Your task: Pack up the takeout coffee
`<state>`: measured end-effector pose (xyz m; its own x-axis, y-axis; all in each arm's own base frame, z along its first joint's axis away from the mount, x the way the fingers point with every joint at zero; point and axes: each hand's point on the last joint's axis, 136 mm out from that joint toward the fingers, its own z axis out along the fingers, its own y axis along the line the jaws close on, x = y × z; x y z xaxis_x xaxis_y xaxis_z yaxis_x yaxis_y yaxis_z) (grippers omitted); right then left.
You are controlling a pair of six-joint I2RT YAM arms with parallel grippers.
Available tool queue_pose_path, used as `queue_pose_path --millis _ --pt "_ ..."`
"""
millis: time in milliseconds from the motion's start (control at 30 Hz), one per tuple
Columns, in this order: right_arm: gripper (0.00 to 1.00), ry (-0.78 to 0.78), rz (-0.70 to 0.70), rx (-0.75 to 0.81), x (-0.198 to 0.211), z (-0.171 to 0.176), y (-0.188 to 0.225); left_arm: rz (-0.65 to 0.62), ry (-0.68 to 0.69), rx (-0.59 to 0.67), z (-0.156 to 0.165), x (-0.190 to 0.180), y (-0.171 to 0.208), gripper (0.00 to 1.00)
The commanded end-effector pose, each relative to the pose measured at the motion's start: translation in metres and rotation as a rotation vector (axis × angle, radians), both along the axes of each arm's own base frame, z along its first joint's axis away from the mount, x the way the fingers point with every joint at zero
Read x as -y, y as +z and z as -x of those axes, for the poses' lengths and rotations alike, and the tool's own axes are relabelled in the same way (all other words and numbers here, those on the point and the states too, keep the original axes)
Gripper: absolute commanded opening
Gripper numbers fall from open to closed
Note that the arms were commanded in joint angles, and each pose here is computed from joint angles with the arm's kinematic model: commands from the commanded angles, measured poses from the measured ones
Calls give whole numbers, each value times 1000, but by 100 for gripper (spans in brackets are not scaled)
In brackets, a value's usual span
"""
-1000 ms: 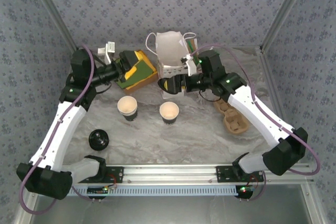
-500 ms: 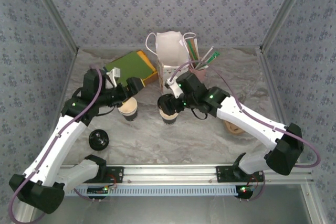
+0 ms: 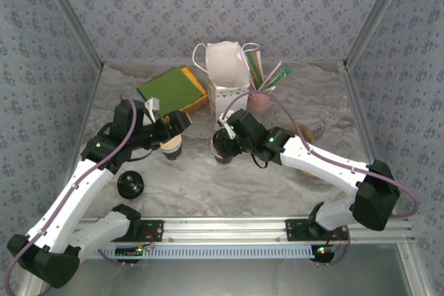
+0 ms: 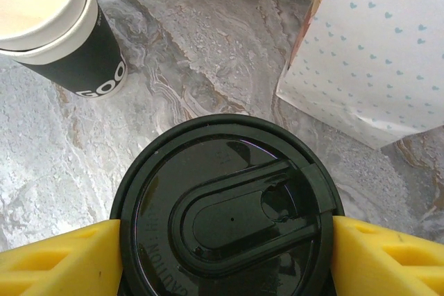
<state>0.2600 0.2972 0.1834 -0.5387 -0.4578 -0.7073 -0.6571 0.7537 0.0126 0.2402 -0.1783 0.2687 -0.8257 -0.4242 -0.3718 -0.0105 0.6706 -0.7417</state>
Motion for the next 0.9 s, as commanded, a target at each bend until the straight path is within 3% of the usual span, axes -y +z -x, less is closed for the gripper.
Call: queue_pose_path --millis 0,867 --pt "75 -23 -25 12 -5 -3 -4 -18 13 -8 2 0 -4 100" --pt "76 -40 -59 -46 -7 5 -29 -88 -45 9 -3 17 2 100"
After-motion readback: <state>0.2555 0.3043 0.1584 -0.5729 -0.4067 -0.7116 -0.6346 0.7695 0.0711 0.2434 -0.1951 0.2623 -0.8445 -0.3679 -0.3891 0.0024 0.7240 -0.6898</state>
